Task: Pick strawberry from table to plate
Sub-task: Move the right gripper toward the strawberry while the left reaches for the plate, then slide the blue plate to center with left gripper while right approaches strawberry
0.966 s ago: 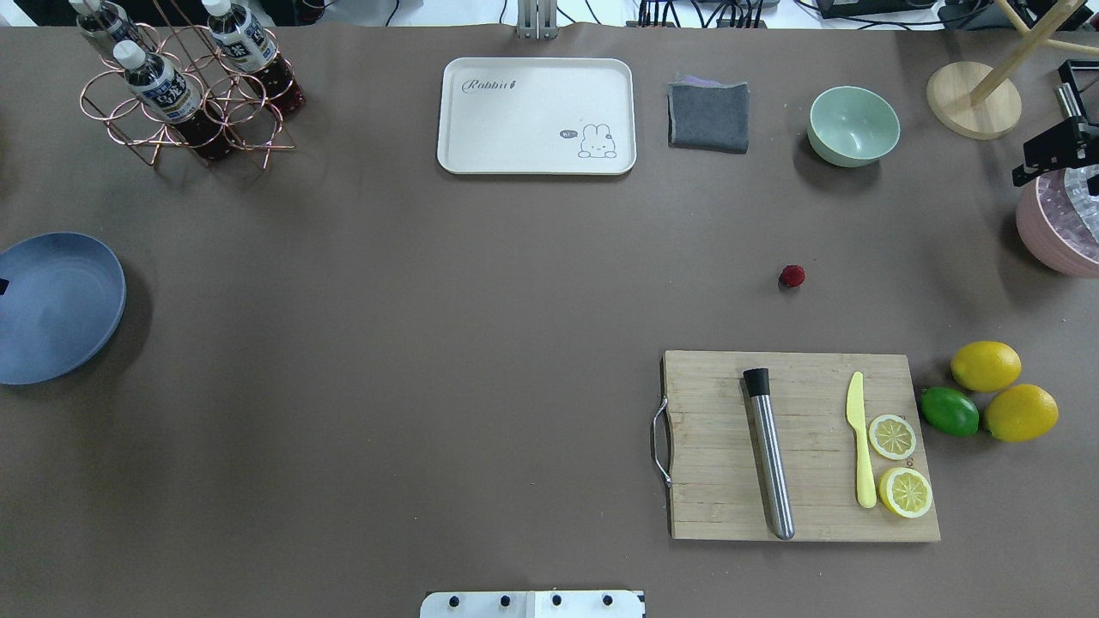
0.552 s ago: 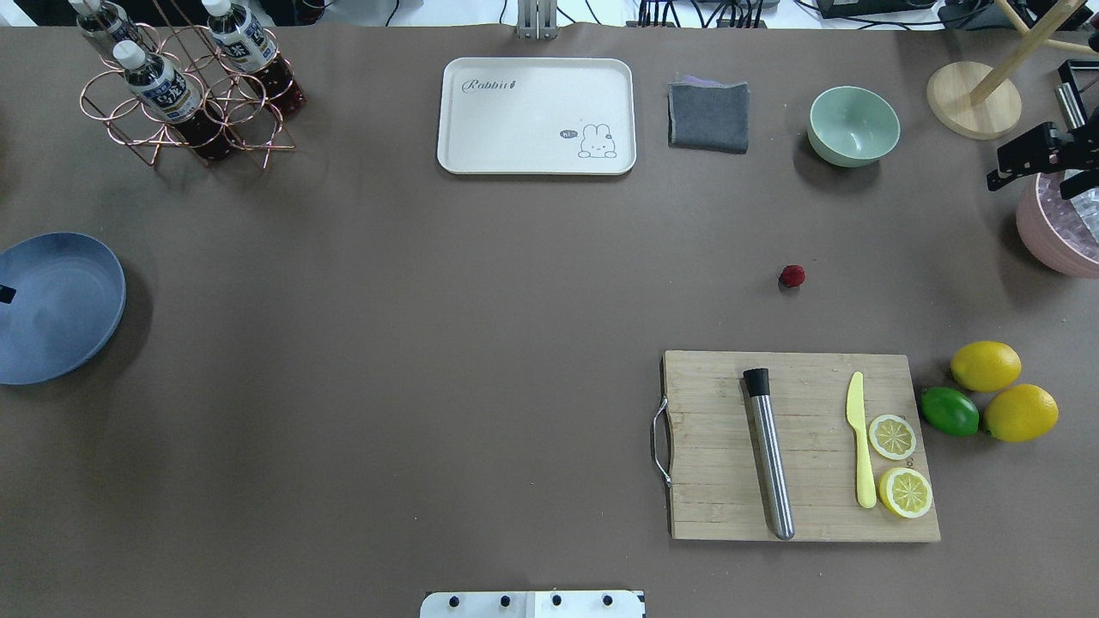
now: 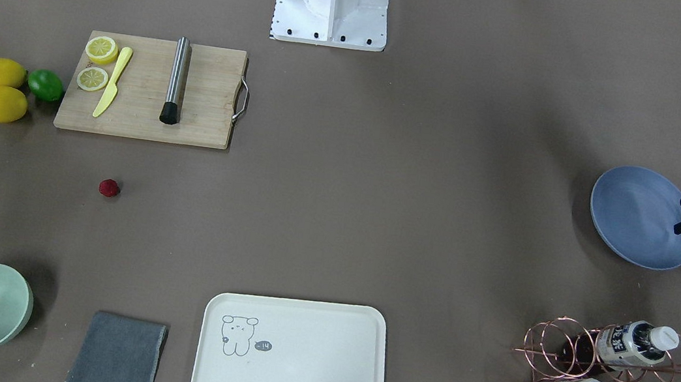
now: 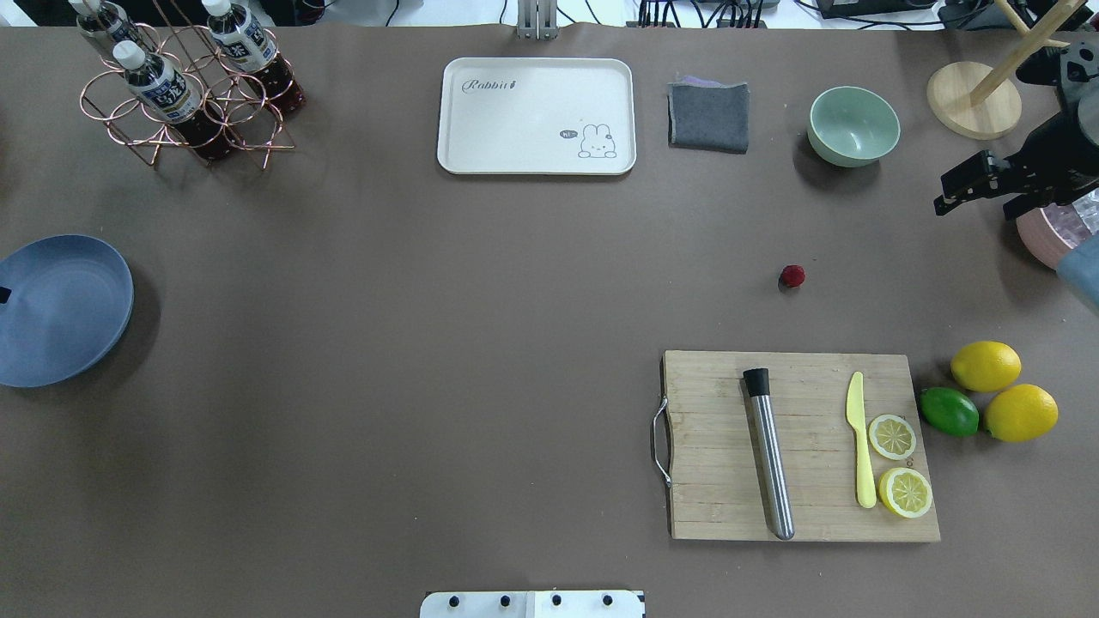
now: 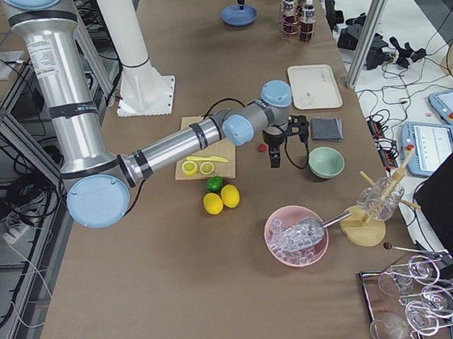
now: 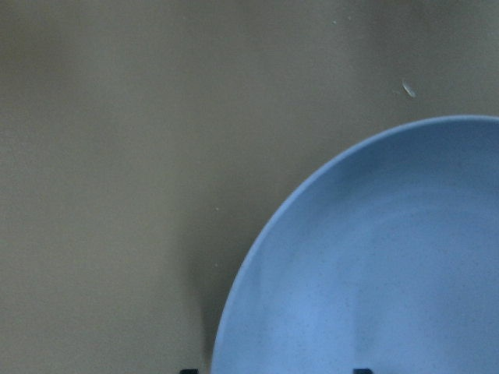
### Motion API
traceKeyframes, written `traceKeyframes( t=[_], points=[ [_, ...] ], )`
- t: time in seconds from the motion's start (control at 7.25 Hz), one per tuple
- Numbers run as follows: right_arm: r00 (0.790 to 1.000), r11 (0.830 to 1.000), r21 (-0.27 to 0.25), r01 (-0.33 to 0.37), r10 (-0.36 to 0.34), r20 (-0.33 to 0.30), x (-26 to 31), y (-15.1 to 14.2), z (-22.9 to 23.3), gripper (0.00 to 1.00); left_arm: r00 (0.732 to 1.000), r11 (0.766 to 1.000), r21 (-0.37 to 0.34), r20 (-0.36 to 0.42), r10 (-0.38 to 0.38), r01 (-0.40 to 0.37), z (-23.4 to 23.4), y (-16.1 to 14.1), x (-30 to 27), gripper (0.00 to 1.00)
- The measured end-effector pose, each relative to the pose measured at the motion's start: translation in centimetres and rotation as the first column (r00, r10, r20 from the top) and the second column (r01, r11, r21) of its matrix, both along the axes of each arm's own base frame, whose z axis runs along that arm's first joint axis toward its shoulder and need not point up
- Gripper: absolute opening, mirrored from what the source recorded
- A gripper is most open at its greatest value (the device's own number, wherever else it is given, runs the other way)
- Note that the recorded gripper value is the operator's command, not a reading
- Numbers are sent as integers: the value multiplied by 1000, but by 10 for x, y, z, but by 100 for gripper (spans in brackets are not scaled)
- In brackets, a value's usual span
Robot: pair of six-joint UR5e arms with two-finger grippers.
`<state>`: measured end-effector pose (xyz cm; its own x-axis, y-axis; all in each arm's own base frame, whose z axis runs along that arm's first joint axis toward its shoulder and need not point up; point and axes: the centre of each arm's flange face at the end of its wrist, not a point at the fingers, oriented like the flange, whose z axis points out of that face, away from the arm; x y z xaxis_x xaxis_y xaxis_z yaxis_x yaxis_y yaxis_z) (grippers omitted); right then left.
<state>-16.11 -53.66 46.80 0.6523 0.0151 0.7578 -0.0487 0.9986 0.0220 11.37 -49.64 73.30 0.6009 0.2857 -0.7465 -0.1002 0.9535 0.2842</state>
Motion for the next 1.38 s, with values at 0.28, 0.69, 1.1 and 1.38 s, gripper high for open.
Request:
traceKeyframes(
  t=[0.28,0.69,1.1,1.38],
  points=[
    [1000,1000,-9,11,-11,10,-20,2,-10,100,1000,1000,-24,-10,-14,14,-3,-2,1,0],
    [1000,1000,-8,22,-22,15,-33,2,-18,100,992,990,-140,-123,-27,9,-35,-13,11,0],
    [1000,1000,1,28,-28,10,-41,0,-21,100,959,956,-294,-270,-90,7,-137,-36,32,0],
    [999,999,21,41,-41,-9,-62,-9,-28,100,946,931,-363,-292,-140,25,-223,-30,87,0]
  ],
)
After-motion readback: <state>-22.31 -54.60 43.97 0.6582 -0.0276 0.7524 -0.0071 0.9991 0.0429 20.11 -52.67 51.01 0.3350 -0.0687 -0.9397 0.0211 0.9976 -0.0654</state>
